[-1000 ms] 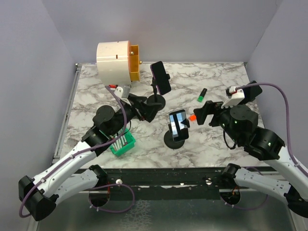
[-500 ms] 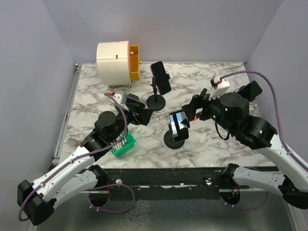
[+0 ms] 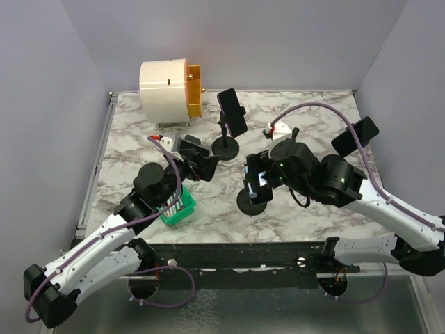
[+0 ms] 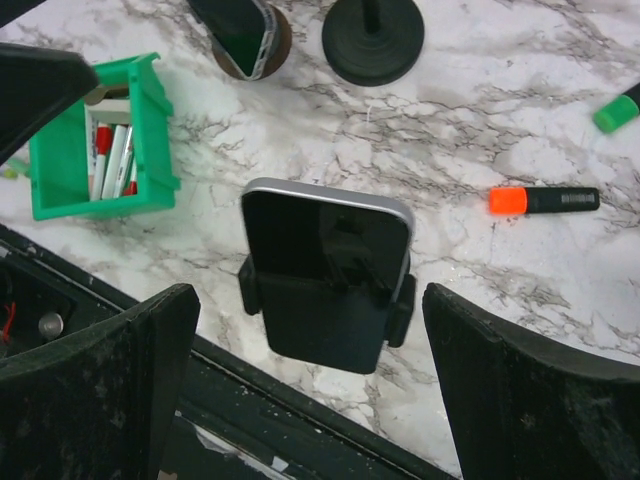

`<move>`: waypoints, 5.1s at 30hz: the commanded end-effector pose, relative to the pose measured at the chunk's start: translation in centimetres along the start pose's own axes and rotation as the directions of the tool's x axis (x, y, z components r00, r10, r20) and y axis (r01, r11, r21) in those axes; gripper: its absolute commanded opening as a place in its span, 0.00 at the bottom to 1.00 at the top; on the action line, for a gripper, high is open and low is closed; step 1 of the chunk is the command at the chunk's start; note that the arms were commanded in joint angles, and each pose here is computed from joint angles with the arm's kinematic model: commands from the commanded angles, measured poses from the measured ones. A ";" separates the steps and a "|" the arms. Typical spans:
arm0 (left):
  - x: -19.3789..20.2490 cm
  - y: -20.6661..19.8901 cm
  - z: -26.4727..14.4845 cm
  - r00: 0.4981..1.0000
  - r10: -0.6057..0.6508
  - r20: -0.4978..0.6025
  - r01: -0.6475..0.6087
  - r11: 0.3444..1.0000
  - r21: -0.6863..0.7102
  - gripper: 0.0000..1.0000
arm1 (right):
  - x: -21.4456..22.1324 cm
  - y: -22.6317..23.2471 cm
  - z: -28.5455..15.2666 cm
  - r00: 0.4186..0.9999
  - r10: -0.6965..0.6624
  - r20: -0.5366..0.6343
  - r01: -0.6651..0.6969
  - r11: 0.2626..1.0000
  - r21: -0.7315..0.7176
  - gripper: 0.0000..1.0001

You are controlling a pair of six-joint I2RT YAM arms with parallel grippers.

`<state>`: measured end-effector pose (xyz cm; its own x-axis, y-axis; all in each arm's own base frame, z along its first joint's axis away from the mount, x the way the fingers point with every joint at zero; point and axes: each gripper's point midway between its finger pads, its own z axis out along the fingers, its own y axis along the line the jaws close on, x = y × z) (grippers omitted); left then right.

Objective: Remove the phone from the phone stand

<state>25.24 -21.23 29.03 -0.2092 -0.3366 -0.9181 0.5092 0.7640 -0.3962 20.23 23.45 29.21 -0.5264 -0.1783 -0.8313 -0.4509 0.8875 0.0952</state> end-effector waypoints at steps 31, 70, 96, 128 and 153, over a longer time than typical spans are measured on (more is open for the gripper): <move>0.2 0.6 -0.2 1.000 0.014 0.002 -0.014 1.000 -0.021 0.99 | 0.2 0.4 2.9 1.000 0.014 0.001 -0.014 0.976 0.217 0.97; 2.2 -3.5 -1.0 0.995 0.092 -0.050 -0.076 0.963 0.257 0.94 | 1.5 -0.5 3.3 1.000 -0.020 -0.002 0.020 0.970 0.242 0.55; 6.9 -8.2 -0.9 0.979 0.025 -0.200 0.088 0.839 0.536 0.76 | 1.8 -0.7 4.6 0.999 0.011 -0.040 -0.003 0.981 0.193 0.40; 9.4 -11.1 1.7 0.948 -0.077 -0.309 0.242 0.805 0.541 0.51 | 1.8 -0.8 4.5 0.999 0.038 -0.029 -0.032 0.983 0.178 0.40; 10.1 -11.0 1.3 0.950 -0.076 -0.302 0.238 0.801 0.549 0.00 | 1.5 -0.9 2.3 0.998 0.047 -0.041 -0.041 0.989 0.142 0.98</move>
<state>18.73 -33.67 23.32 -0.5242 -0.1863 -0.8310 0.7935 0.2476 -0.5560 22.42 24.44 25.95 -0.5614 -0.1559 -0.8128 -0.3196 0.9467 0.0392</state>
